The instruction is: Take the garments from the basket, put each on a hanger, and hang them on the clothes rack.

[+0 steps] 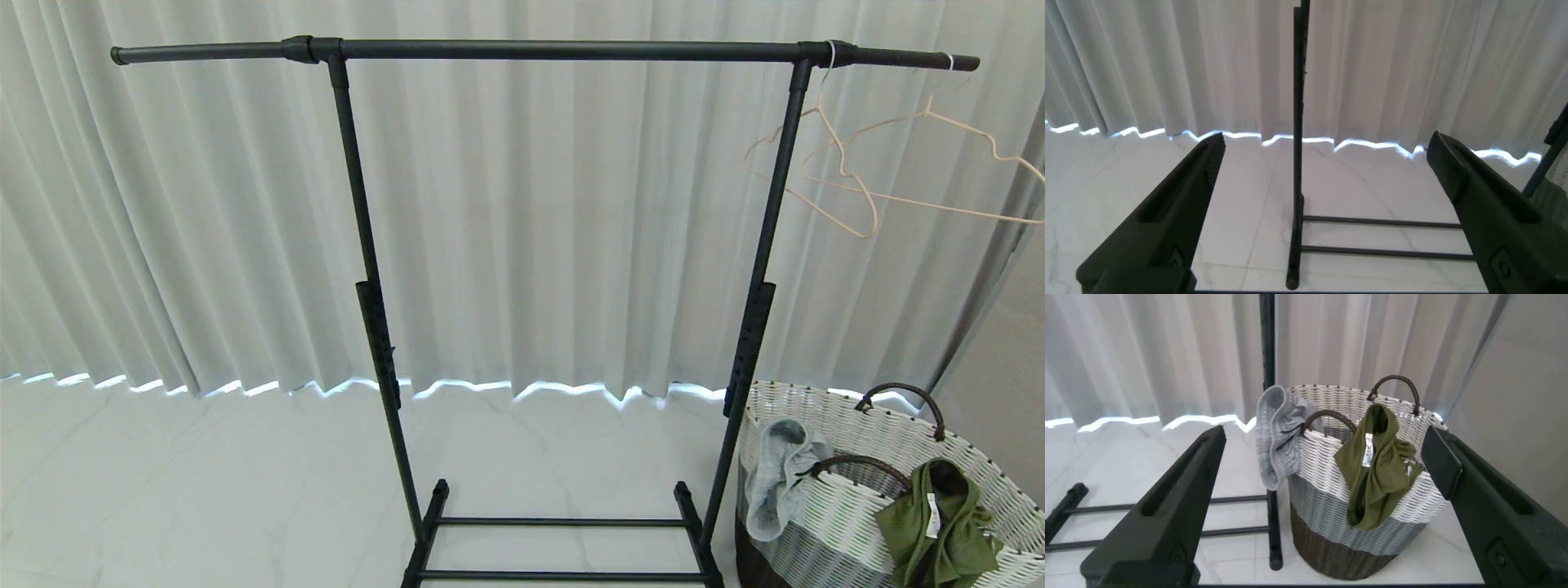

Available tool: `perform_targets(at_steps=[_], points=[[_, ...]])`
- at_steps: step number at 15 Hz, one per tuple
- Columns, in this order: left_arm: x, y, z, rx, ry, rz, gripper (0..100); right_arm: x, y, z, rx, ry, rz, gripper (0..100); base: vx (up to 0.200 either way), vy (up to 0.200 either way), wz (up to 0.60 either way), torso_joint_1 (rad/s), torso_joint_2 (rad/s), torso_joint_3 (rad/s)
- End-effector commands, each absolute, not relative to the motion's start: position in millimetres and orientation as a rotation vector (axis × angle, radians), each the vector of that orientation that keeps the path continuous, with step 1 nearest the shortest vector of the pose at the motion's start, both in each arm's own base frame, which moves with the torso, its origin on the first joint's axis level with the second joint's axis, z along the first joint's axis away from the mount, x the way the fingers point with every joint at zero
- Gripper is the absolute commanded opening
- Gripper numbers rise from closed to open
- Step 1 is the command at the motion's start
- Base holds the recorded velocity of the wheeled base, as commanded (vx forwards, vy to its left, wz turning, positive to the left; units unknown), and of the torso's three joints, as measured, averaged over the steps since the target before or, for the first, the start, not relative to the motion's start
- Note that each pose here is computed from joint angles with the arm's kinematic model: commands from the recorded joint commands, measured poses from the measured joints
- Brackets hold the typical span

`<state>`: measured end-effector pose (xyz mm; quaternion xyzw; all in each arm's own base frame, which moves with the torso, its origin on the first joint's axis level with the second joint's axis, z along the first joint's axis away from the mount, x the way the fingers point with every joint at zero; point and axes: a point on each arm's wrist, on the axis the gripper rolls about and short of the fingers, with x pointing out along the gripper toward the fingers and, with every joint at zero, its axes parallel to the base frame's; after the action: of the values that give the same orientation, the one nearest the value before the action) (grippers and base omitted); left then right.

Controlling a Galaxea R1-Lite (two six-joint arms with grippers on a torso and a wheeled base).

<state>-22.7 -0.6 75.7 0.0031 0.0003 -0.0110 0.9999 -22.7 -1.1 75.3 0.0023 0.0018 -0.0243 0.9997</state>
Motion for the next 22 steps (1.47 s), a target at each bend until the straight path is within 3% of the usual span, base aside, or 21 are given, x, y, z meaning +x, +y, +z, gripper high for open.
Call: perform_targets(at_steps=[1,16,22], points=[[-22.7,-0.6,75.7,0.006,0.0,-0.021,100,-22.7,-1.1,75.4,0.005,0.003,-0.048,100,0.0,0.0,0.0,0.0,0.0,0.0],[-22.6,-0.6,75.7,0.008,0.001,-0.021,100,-22.7,-1.0,75.4,-0.018,0.003,-0.043,100,0.0,0.0,0.0,0.0,0.0,0.0],[-22.6,-0.8,75.5,0.041,0.002,-0.028,100,-22.7,-1.0,75.5,-0.009,0.002,-0.043,100,0.0,-0.2,0.0,0.001,0.0,0.006]])
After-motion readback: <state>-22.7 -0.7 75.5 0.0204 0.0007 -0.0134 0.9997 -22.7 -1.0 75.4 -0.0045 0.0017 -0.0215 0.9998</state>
